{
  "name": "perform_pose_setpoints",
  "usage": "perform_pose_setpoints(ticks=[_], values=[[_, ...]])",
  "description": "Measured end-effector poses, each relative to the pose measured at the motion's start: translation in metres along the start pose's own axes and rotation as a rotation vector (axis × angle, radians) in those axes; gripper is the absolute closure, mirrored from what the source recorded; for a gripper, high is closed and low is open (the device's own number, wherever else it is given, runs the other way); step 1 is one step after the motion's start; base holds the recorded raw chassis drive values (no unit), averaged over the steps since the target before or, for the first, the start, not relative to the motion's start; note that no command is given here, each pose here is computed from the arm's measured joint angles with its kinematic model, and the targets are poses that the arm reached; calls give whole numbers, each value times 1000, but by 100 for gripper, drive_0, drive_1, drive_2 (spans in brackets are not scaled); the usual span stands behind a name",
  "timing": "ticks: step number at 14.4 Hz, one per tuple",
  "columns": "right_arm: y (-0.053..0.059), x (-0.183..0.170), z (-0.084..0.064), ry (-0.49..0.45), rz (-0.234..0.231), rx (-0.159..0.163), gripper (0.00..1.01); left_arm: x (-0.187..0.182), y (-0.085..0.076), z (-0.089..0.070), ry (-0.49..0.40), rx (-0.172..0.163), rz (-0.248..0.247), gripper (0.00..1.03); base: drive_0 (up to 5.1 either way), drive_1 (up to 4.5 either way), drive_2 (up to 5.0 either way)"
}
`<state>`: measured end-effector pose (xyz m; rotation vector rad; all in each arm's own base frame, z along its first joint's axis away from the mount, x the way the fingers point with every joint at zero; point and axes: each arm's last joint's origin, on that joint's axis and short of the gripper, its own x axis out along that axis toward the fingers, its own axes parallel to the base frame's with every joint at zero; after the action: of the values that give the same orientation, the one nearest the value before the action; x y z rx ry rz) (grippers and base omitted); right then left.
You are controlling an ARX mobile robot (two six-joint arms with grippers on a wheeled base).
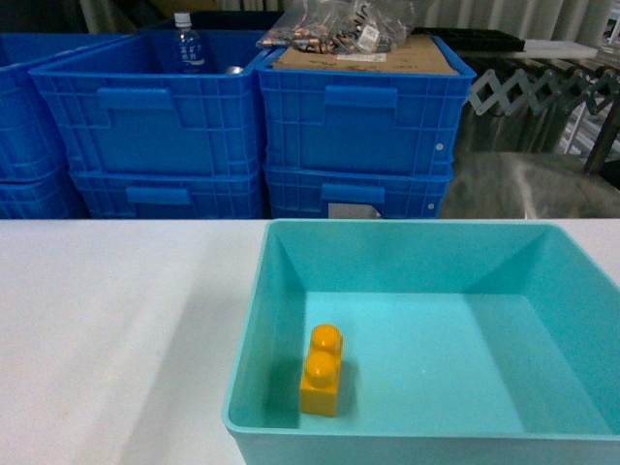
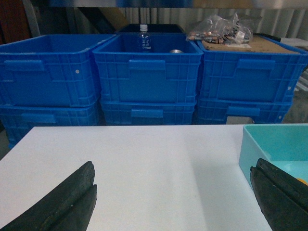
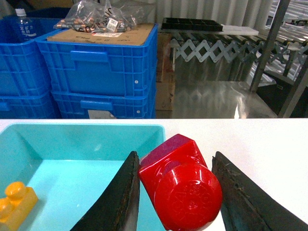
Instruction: Pick red block from blue box to shelf
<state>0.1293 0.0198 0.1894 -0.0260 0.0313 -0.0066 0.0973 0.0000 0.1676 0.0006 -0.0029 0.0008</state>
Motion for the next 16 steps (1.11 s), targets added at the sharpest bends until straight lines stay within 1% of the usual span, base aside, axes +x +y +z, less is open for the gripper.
perform_pose_setpoints(ticks=[1,2,3,4,5,6,7,8,9,10,11,12,14,16], values=[[-3,-3,-2,-10,1,6,64,0,0,0,0,0,0,5,0,0,0],[-5,-5,0,-36,2,12,64,0,0,0,0,0,0,5,0,0,0],[-7,-7,-1,-42,4,13,64,0,0,0,0,0,0,5,0,0,0],[-9,-9,-5,-31,2,11,64,0,0,0,0,0,0,5,0,0,0],[-16,-10,-11,-19,16,11,64,0,0,0,0,0,0,5,0,0,0],[-21,-11,-12,-19,-19,13,64,0,0,0,0,0,1,5,0,0,0],[-20,-13,-12,-32,-3,16,64,0,0,0,0,0,0,5,0,0,0],[-19,-17,-21,-36,6,17,64,0,0,0,0,0,0,5,0,0,0],[-19,-19,-20,-45,7,18,64,0,0,0,0,0,0,5,0,0,0],[-19,-28,-27,10,8,18,64,0,0,0,0,0,0,5,0,0,0],[-20,-31,-22,-49,6,19,64,0,0,0,0,0,0,5,0,0,0],[-19,-31,-25,-25,7,18,64,0,0,0,0,0,0,5,0,0,0],[-19,-31,-24,-40,7,18,64,0,0,0,0,0,0,5,0,0,0],[-19,-31,-24,-35,7,18,64,0,0,0,0,0,0,5,0,0,0]])
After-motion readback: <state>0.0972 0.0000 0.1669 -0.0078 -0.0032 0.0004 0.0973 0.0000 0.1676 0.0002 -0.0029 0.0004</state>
